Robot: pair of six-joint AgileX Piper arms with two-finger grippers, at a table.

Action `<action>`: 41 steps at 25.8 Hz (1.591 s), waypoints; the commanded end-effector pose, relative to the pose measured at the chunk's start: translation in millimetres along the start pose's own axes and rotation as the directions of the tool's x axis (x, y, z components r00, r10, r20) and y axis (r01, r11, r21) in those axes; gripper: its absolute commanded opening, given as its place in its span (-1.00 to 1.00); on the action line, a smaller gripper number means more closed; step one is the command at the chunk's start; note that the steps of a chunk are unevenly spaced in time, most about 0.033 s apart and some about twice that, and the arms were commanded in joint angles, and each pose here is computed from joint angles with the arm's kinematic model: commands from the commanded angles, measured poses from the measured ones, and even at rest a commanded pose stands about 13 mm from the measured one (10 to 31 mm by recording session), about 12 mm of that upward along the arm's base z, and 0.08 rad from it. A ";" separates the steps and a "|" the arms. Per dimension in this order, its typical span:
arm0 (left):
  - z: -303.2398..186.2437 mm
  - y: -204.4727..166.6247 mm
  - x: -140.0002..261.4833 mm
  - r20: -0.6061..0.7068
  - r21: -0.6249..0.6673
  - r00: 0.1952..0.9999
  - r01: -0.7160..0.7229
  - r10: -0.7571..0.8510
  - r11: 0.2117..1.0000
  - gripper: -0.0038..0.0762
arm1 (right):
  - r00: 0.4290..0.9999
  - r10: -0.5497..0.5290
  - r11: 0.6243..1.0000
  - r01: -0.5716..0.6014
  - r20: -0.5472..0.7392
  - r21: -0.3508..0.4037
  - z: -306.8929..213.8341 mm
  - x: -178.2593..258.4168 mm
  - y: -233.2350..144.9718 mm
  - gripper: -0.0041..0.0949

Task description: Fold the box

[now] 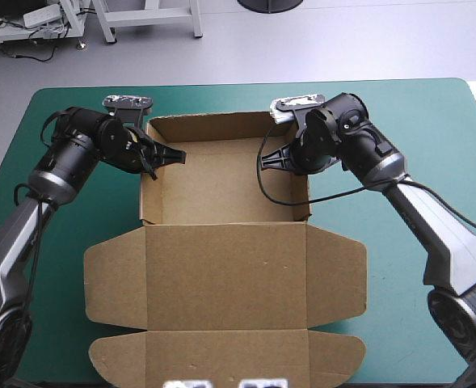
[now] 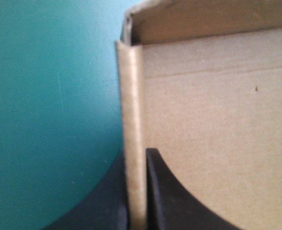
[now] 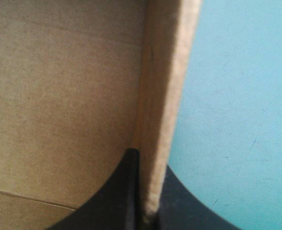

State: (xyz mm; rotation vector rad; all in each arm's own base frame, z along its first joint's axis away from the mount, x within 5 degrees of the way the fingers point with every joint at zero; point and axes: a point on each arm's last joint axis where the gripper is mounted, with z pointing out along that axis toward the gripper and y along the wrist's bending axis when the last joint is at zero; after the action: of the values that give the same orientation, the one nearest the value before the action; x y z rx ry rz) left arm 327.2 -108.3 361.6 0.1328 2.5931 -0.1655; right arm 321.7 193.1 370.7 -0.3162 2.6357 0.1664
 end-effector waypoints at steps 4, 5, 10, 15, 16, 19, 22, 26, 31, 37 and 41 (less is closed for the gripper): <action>6.9 -3.6 -10.0 -0.001 -0.010 0.999 -0.055 0.055 0.998 -0.92 | 1.000 0.026 1.000 -0.026 -0.005 -0.001 -5.0 -6.4 -15.8 -0.93; 9.7 -3.8 -9.8 -0.010 -0.010 0.998 -0.055 0.055 0.998 -0.92 | 0.999 0.036 0.999 -0.036 -0.018 -0.009 -0.8 -7.3 -18.0 -0.93; 32.8 -3.7 -9.0 -0.071 -0.025 0.995 -0.072 0.070 0.997 -0.92 | 0.996 0.055 0.998 -0.056 -0.063 -0.014 17.9 -9.5 -22.0 -0.93; 57.7 -4.0 -7.1 -0.134 -0.033 0.987 -0.089 0.084 0.995 -0.92 | 0.990 0.057 0.998 -0.057 -0.127 0.006 48.1 -10.3 -22.9 -0.93; 61.7 -4.1 -7.0 -0.143 -0.034 0.986 -0.092 0.087 0.995 -0.92 | 0.989 0.056 0.998 -0.056 -0.138 0.009 53.4 -10.3 -23.3 -0.93; 76.5 -4.2 -5.3 -0.177 -0.038 0.980 -0.097 0.089 0.995 -0.92 | 0.983 0.054 0.999 -0.051 -0.177 0.020 71.8 -9.2 -22.6 -0.93; 102.4 -3.3 1.6 -0.266 -0.048 0.959 -0.110 0.093 0.993 -0.92 | 0.969 0.055 0.998 -0.048 -0.243 0.034 102.7 -5.7 -21.4 -0.93; 108.4 -3.3 4.1 -0.294 -0.048 0.951 -0.110 0.092 0.993 -0.92 | 0.965 0.047 0.999 -0.039 -0.258 0.033 109.7 -4.6 -21.0 -0.93; 94.1 -7.2 -8.2 -0.243 -0.025 0.965 -0.104 0.095 0.994 -0.92 | 0.966 0.041 0.999 -0.032 -0.255 0.039 108.9 -4.9 -21.7 -0.91; 78.8 -10.8 -19.2 -0.224 0.003 0.966 -0.135 0.133 0.991 -0.60 | 0.978 0.062 0.998 -0.058 -0.197 0.028 90.4 -13.6 -20.7 0.05; 77.9 -11.5 -19.7 -0.223 0.009 0.966 -0.131 0.130 0.991 -0.28 | 0.988 0.065 0.998 -0.064 -0.137 0.010 69.6 -21.2 -20.0 0.36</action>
State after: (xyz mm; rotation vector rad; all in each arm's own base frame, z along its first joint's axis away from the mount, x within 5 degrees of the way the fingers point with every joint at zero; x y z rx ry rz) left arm 388.5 -131.5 274.9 0.3302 2.8847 -0.0746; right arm 385.3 199.0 267.6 -0.2531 2.9018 0.1357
